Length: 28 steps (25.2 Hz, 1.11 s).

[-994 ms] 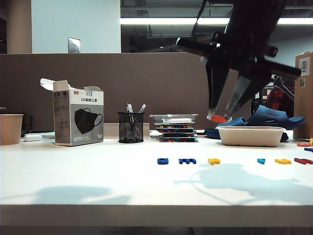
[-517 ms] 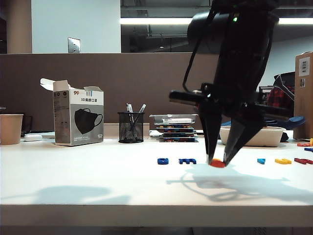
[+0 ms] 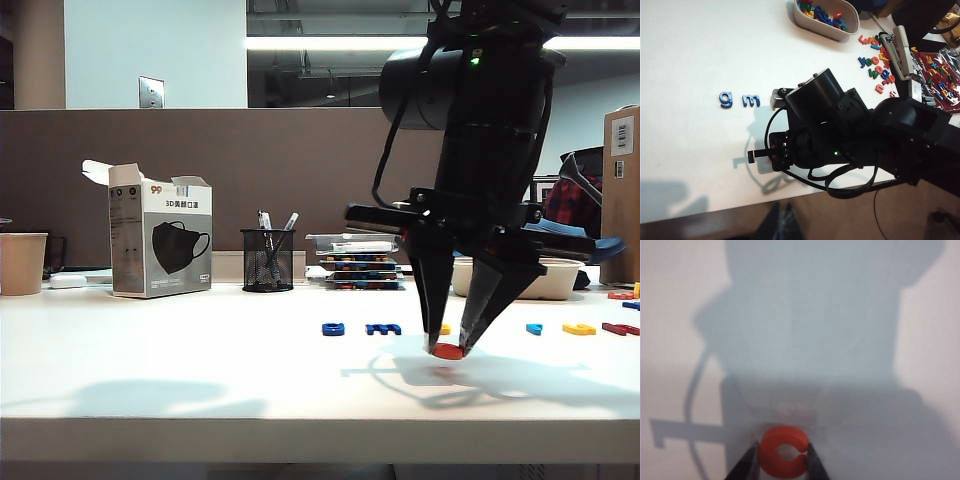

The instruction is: Select the appropriate letters from the row of letter magnets placed on the table to arrange into the word "cup".

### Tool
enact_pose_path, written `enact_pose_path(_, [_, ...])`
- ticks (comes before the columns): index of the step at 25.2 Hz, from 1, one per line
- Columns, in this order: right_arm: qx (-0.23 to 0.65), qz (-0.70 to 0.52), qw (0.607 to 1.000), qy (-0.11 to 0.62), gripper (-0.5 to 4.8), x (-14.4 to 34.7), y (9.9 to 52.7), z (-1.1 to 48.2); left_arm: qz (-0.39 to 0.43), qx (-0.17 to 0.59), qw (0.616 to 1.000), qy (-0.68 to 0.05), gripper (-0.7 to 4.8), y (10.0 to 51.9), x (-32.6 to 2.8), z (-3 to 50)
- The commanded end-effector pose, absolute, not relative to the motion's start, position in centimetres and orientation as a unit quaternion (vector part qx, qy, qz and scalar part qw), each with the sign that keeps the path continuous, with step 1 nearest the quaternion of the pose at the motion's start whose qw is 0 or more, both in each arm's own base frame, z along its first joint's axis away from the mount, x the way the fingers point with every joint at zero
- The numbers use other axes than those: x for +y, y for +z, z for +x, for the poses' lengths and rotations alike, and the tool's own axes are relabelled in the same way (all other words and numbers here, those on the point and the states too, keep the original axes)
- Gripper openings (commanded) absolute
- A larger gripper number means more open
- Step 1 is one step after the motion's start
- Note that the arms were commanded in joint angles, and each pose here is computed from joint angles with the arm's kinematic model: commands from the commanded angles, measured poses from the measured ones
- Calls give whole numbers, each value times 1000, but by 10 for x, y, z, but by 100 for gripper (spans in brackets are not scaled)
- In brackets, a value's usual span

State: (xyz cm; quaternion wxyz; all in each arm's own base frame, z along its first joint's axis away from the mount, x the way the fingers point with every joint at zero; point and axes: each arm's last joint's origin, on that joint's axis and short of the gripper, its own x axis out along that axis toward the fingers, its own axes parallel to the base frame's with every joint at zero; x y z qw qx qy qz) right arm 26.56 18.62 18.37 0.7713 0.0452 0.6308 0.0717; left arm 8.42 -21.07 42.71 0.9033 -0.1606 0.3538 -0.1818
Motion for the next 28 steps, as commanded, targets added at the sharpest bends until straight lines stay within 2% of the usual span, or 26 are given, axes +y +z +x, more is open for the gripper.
enact_pose_path(1, [626, 33, 774, 86, 89, 187, 184, 267, -161, 350, 905, -182, -5, 429, -210, 84])
enact_pose_path(20, [636, 32, 767, 78, 101, 189, 173, 270, -161, 350, 905, -182, -5, 429, -210, 84])
enact_pose_path(21, [636, 32, 767, 78, 125, 189, 173, 269, -161, 350, 905, -182, -5, 429, -210, 84])
enact_pose_path(25, [637, 31, 767, 77, 128, 189, 173, 269, -161, 350, 905, -182, -5, 429, -210, 84])
enact_pose_path(28, [637, 31, 767, 77, 163, 189, 173, 269, -161, 350, 905, -182, -5, 429, -210, 84])
